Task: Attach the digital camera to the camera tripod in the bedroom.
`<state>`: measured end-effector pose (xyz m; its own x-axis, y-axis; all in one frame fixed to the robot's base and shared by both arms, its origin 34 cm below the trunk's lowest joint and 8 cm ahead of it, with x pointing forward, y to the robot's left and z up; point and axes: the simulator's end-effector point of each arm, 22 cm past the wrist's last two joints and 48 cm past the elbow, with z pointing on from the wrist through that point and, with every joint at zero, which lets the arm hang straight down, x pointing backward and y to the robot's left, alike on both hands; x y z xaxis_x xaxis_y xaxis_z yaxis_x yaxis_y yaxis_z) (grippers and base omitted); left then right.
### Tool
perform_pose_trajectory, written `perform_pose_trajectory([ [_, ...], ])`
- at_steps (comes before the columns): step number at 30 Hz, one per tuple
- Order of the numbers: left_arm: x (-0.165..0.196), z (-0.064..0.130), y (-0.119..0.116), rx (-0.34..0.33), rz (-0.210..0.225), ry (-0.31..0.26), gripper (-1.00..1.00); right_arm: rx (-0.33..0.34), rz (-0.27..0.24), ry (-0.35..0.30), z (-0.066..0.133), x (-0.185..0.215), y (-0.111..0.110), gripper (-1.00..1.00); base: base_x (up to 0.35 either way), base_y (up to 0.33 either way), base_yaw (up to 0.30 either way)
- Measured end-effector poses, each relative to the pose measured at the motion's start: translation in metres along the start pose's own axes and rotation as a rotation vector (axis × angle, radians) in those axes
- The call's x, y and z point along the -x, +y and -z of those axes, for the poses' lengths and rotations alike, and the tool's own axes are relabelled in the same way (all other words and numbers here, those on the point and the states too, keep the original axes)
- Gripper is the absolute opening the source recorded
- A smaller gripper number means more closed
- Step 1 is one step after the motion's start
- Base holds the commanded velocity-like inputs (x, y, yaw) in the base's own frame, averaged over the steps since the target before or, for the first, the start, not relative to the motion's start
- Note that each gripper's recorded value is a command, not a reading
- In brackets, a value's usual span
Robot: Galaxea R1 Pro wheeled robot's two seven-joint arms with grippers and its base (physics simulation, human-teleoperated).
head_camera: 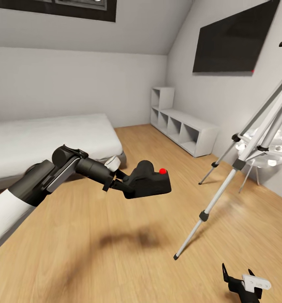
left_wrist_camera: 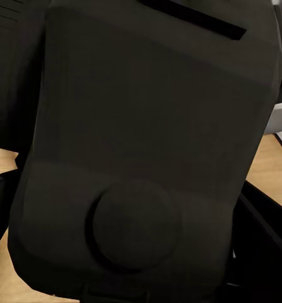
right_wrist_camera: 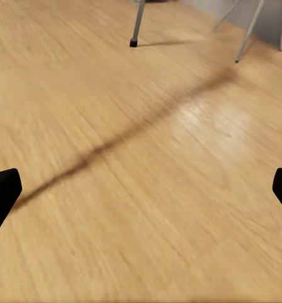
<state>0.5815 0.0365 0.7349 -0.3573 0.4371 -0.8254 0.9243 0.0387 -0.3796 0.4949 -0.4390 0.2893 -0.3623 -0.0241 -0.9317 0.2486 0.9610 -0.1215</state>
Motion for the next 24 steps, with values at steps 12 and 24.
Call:
perform_pose_trajectory([
  [12, 0.017, 0.009, -0.021, 0.022, -0.044, -0.003, -1.00, 0.000, -0.019, 0.010, 0.010, 0.002, 0.004, 1.00, 0.000, 0.000, 0.000],
  [24, 0.034, 0.019, -0.042, 0.044, -0.087, -0.009, -1.00, -0.001, -0.035, 0.014, 0.011, 0.012, 0.005, 1.00, 0.000, 0.000, 0.000],
])
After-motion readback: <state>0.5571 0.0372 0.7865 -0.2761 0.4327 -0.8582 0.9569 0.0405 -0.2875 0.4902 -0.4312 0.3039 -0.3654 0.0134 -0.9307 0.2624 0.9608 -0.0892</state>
